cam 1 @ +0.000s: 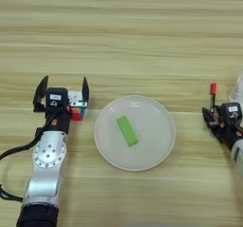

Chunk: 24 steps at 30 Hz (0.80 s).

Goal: Move the objects on the table

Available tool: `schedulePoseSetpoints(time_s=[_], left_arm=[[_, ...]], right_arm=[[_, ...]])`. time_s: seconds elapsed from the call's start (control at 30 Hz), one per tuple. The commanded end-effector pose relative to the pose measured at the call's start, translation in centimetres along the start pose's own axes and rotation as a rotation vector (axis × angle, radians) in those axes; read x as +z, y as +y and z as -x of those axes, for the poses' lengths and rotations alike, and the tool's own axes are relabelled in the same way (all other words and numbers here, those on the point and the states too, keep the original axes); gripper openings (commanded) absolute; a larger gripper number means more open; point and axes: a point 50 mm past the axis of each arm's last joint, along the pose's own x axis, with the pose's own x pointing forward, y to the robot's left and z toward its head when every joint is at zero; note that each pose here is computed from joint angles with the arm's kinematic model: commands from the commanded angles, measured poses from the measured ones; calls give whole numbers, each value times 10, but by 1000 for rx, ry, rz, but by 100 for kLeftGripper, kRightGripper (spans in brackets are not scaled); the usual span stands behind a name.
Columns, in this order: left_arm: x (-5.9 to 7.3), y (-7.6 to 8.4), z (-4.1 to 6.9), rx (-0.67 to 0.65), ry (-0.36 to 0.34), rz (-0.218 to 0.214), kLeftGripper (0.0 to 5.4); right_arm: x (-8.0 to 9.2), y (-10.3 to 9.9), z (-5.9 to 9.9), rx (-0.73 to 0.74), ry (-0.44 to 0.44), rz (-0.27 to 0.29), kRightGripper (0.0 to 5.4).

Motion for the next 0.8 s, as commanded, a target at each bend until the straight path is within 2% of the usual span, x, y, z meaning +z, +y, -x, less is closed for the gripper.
schedulePoseSetpoints(time_s=[0.03, 0.33, 0.67, 0.8], left_arm=[[1, 0, 0, 2, 2, -11, 540], [1, 0, 1, 2, 2, -11, 540], [1, 1, 1, 3, 2, -12, 540], [1, 1, 1, 3, 2, -13, 540]], right_arm=[[-14, 1, 3, 4, 70, -18, 150], [-13, 1, 3, 3, 66, -17, 47], [-12, 1, 4, 1, 58, -14, 43], [-4, 4, 6, 10, 26, -2, 43]])
